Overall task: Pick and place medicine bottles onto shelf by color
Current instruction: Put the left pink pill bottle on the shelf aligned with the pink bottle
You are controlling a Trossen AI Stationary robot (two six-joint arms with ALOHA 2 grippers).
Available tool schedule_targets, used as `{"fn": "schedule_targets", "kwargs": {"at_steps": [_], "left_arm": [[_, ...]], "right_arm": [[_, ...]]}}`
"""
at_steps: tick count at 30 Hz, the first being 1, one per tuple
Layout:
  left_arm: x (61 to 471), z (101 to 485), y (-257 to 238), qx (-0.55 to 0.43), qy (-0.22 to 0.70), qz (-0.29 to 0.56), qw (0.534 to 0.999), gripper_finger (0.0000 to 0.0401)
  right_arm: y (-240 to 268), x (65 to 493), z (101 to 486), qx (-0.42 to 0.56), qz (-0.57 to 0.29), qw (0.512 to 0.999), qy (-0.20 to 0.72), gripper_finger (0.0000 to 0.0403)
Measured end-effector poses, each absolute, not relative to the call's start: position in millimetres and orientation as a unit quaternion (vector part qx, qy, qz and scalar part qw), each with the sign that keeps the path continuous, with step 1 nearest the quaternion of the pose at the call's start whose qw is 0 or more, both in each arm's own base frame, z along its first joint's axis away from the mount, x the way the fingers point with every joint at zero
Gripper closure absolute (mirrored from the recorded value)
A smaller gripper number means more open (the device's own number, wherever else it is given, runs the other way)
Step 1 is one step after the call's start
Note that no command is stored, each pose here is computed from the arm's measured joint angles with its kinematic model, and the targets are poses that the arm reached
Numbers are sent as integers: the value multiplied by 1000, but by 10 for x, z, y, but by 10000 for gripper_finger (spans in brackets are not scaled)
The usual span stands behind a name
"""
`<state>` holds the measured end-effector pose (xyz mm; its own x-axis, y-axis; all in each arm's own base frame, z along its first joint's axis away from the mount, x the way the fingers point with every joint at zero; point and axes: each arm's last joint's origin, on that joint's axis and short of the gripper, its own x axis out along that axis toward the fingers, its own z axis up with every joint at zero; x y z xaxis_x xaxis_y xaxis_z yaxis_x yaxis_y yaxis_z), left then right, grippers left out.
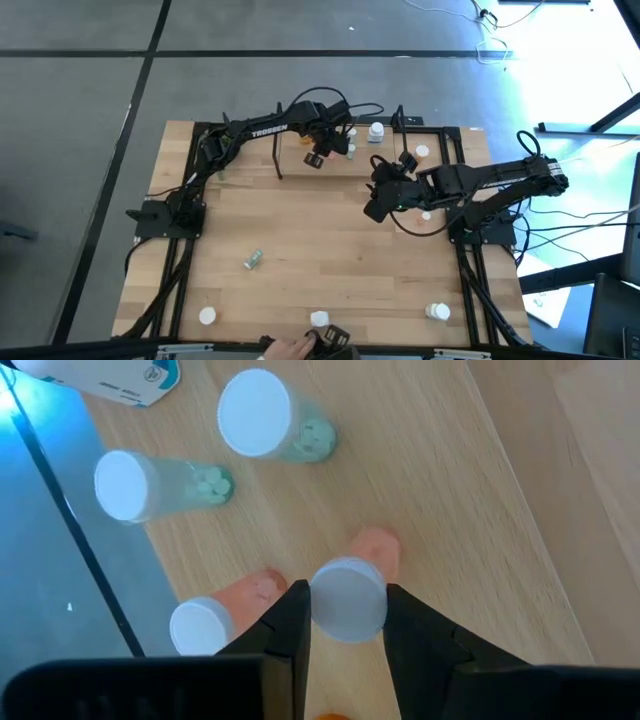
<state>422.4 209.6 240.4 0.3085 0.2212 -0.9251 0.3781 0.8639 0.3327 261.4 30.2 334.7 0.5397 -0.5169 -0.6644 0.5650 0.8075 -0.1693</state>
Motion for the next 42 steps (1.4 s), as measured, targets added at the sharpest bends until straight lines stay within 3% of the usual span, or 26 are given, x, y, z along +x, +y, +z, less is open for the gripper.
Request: {"fn": "schedule_targets", "kwargs": {"at_steps": [12, 42], "left_arm": [[4233, 2407, 2095, 254, 583, -47, 770, 279], [4255, 2408, 2046, 244, 583, -40, 774, 275]], "right_arm": [[302, 2614, 3347, 33, -308, 877, 367, 216], [301, 2614, 3346, 33, -309, 877, 367, 216]]}}
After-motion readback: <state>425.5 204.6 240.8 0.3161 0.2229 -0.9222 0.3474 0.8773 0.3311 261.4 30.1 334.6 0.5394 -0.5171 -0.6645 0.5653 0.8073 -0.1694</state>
